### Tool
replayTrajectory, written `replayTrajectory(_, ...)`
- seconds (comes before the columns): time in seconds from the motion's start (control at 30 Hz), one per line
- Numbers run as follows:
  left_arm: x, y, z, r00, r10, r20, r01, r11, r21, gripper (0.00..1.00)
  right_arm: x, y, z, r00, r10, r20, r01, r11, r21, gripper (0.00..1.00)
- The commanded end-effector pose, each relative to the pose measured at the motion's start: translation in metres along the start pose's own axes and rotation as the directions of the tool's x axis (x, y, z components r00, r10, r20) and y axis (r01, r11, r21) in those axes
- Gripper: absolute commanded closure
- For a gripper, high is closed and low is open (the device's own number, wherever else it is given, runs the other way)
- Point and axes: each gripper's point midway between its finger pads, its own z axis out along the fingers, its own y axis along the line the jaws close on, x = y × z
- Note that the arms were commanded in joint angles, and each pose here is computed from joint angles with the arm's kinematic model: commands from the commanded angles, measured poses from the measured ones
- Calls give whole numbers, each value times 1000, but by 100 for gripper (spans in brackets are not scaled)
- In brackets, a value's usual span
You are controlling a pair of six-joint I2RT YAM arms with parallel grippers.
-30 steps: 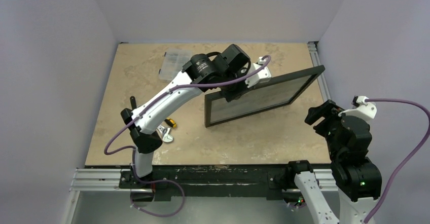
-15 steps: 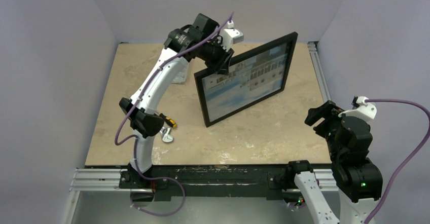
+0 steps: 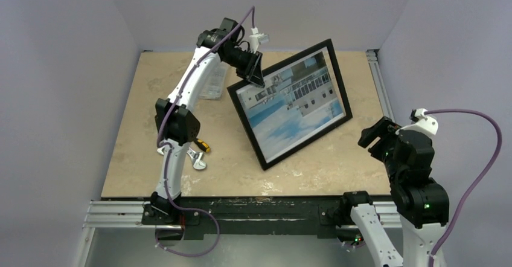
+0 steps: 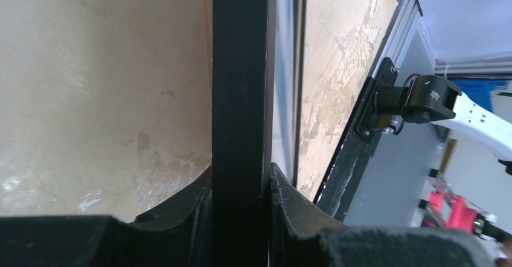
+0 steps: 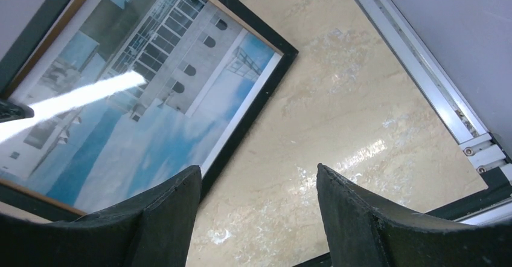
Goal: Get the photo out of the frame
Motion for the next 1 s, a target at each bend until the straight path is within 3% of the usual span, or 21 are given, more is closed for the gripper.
replayTrajectory(0.0,19,16,29,998,-9,-66,10,1000,26,100,3,5,8,1000,3,-19,-3,1000,-8,32)
replayTrajectory(0.4,45,47,88,990,-88,-114,101,989,112,100,30,3,30,995,4,-104,-2,1000,16,33)
replayTrajectory(0.97,92,43,153,966,-34,-254,77,984,163,100,56,7,51,981,4,-194,-1,1000,15,34)
